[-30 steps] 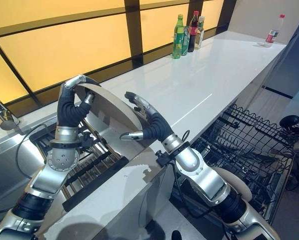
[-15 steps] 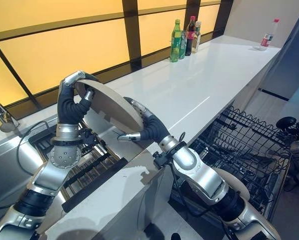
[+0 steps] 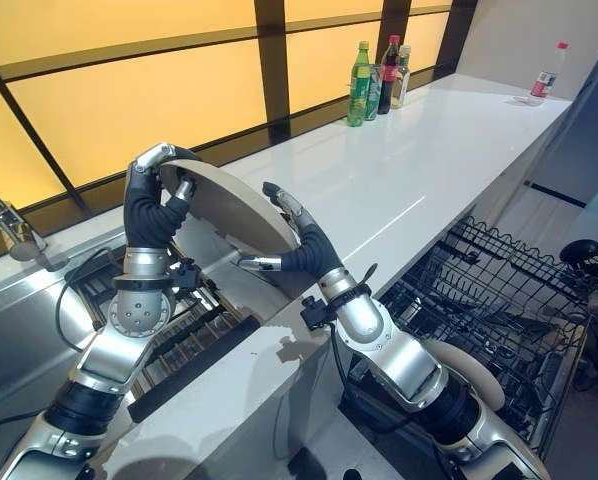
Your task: Pick up plates and place into dishwasher.
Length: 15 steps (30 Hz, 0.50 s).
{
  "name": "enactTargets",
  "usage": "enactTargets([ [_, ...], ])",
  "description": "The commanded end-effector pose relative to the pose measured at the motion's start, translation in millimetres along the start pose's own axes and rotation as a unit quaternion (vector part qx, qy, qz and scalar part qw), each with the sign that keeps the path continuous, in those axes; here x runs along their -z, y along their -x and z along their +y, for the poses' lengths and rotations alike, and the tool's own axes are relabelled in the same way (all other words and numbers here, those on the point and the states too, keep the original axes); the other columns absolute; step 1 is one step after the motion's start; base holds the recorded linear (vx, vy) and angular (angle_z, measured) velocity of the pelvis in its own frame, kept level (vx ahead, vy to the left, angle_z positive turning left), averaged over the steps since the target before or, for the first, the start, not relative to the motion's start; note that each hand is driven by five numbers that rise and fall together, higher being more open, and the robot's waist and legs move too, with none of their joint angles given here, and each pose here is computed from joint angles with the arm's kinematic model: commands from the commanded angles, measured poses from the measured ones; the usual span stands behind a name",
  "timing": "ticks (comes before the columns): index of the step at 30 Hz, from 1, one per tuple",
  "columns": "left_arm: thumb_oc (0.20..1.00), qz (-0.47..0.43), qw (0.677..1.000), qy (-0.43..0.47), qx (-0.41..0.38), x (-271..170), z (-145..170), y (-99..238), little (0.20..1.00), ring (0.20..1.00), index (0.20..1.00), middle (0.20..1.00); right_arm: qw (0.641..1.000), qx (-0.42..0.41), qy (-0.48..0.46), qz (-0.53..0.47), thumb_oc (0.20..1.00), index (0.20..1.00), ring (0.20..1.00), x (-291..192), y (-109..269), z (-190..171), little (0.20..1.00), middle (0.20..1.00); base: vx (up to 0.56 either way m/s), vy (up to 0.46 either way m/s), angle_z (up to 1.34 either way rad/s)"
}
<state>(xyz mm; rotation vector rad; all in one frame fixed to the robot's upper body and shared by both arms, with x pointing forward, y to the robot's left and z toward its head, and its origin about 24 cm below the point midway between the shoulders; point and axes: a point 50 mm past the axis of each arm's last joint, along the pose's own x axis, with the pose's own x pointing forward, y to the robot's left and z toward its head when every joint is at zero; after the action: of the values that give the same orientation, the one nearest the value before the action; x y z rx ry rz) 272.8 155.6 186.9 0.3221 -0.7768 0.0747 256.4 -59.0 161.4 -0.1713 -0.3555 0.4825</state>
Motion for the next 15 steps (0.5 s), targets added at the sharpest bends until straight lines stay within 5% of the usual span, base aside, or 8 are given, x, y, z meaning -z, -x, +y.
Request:
enactTargets([
  [1,0.2,-0.106,0.992,0.058,0.037,-42.1,-19.7,-23.6,0.2,0.2,0.2,0.2,0.998,-0.027,0.0,-0.063,0.2,0.2,0.2,-28.1,-19.4,9.3,0.2,0.2,0.0,0.0,0.0],
  [15,0.2,-0.106,0.992,0.056,0.037,-42.1,-20.5,-26.0,0.2,0.2,0.2,0.2,0.997,-0.071,0.009,-0.029,0.2,0.2,0.2,-20.1,-23.5,14.0,0.2,0.2,0.01,0.007,0.03],
])
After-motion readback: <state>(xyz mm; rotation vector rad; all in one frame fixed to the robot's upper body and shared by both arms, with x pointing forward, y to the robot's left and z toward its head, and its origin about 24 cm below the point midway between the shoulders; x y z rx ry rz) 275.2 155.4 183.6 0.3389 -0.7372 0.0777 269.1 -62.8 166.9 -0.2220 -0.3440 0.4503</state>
